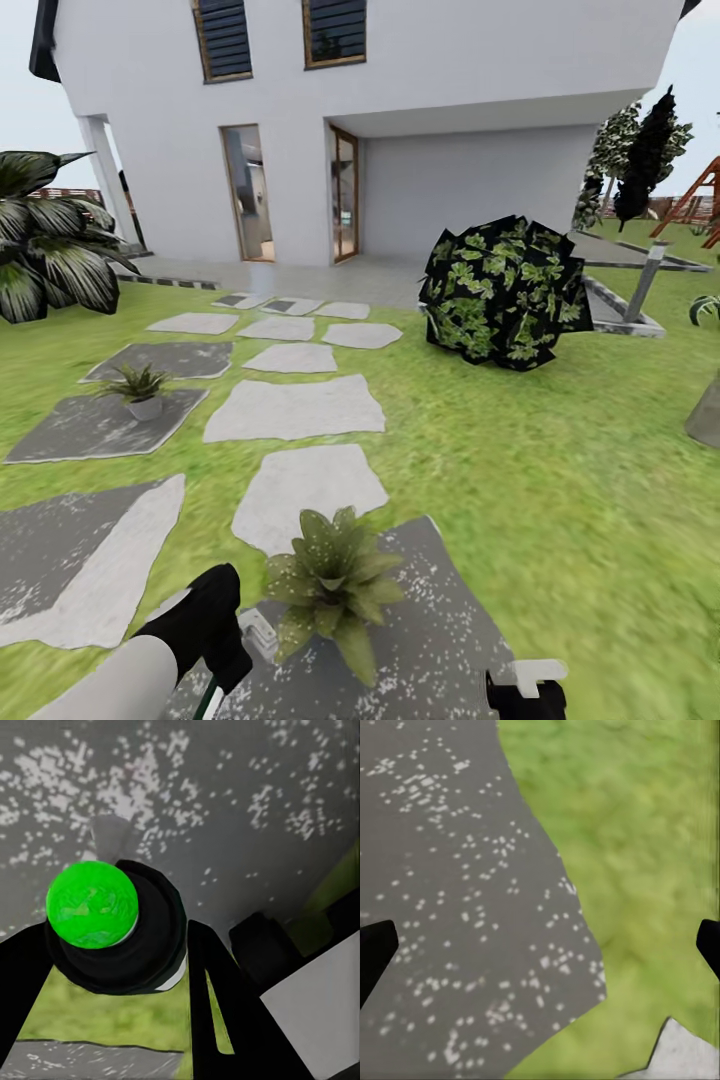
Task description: Pick up the pesticide atomizer in the garden and spray insectifuge to fully cover both potted plants in the garden.
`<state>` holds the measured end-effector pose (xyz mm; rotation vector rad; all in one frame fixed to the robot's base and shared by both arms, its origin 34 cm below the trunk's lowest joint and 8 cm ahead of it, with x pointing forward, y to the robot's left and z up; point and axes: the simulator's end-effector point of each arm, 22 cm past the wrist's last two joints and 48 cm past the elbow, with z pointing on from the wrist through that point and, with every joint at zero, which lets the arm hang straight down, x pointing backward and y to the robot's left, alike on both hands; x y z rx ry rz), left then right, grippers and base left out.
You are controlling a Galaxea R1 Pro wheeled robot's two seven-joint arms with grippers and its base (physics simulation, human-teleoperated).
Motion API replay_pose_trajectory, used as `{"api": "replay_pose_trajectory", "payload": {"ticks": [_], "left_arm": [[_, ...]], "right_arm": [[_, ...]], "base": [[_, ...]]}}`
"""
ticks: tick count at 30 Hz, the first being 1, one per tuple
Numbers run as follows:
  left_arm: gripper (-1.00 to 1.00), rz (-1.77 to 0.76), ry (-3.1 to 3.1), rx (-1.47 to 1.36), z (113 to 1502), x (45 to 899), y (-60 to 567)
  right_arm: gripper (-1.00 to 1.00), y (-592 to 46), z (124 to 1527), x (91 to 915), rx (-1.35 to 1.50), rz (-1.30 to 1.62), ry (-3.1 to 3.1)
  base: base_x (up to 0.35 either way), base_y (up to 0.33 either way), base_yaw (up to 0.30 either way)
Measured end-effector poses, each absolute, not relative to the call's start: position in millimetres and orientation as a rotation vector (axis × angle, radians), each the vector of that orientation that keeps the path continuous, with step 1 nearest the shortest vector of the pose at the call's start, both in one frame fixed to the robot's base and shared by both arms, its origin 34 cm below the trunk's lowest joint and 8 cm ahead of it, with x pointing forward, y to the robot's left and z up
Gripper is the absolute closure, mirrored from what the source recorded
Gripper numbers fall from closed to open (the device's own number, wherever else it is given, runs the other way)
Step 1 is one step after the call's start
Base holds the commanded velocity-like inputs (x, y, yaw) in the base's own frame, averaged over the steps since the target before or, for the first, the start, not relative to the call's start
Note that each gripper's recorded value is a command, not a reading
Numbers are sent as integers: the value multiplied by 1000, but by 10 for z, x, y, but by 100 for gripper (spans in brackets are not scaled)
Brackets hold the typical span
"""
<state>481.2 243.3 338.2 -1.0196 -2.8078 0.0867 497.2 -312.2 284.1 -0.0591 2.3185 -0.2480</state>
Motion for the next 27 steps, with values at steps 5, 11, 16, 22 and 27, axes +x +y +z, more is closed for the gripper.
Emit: {"api": "replay_pose_trajectory", "payload": {"ticks": [5,11,16,22,27], "left_arm": [[100,82,-2807,-1021,3381,4815,2437],[100,82,-2815,-1024,3410,4866,2416],[100,89,-2825,-1026,3458,4937,2382],[100,82,-2909,-1018,3881,5510,2185],[100,189,-2901,-1007,4113,5625,2059]], "right_arm": [[-100,-3119,2839,4972,-59,-248,2319],[-100,-3115,2838,4972,-59,-247,2319],[-100,-3124,2838,4971,-59,-248,2319],[-100,-3134,2839,4971,-60,-249,2319],[-100,-3139,2839,4971,-61,-249,2319]], "base": [[-71,-266,238],[-209,-226,273],[-232,-202,63],[-234,-198,1],[-183,-142,0]]}}
